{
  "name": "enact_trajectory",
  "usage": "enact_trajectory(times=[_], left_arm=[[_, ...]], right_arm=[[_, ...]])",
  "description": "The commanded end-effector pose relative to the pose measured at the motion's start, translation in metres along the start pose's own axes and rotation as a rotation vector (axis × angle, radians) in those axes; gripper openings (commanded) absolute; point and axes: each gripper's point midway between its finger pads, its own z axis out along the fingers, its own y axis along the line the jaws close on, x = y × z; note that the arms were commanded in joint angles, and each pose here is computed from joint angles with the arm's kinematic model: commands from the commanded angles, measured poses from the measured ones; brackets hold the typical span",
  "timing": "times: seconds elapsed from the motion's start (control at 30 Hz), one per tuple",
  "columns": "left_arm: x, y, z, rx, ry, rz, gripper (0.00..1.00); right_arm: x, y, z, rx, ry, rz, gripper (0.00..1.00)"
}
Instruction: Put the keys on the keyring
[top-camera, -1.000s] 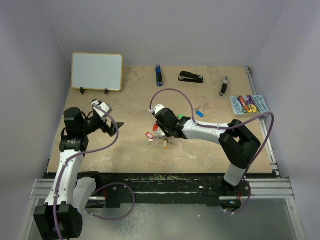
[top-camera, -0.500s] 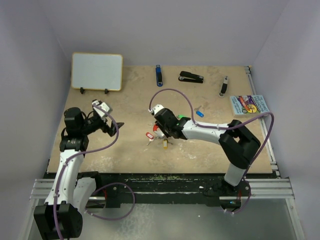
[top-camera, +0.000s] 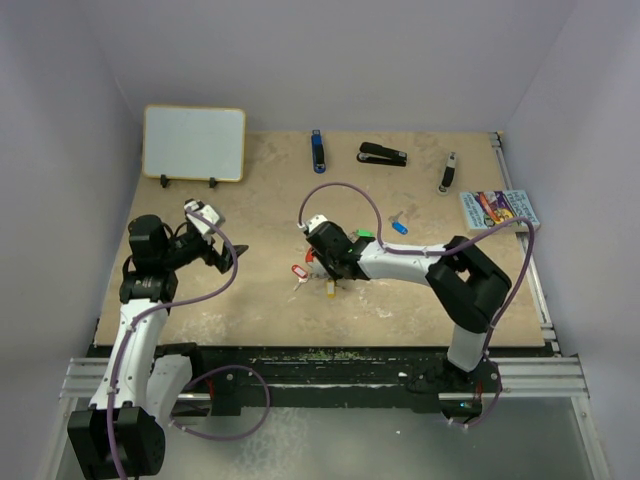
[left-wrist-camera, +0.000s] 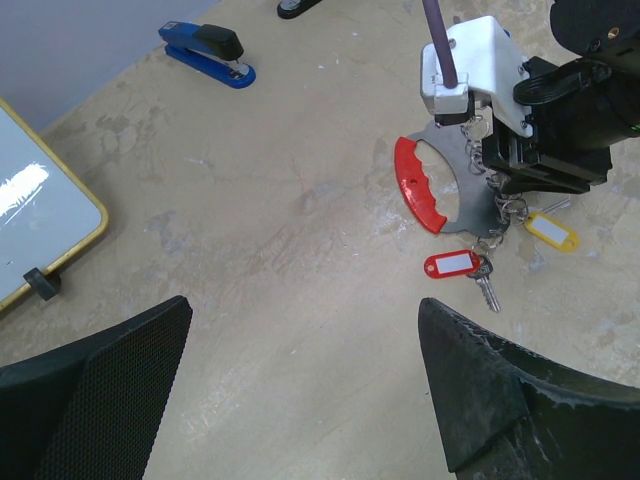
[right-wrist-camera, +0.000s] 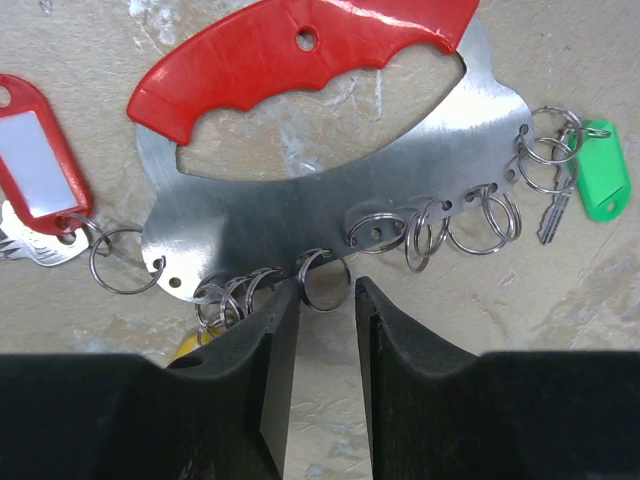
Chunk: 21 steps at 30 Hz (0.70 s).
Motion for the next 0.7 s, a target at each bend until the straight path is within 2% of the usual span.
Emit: enact_trajectory(times=[0.0,0.23,0.5,0.67], left_arm=[[-0.01,0.003,0.0,0.003,-0.037,0.042,0.98],[-0.01,0.002,0.0,0.005,-0.038,0.042,0.98],[-0.011,0.002,0.0,0.006,-0.039,0.042,0.98],[-0.013,0.002,0.0,0.01,-0.043,0.043,0.98]], right_arm=[[-0.009,0.0,-0.003,0.015,-0.005,0.045,0.34],[-0.011,-0.002,-0.004,0.03,-0.014,0.062,0.27],[-0.015,-0.009,-0.007,0.07,-0.031,0.084,0.07],[-0.024,-0.019,-0.017,0.105,-0.071,0.095,0.0]])
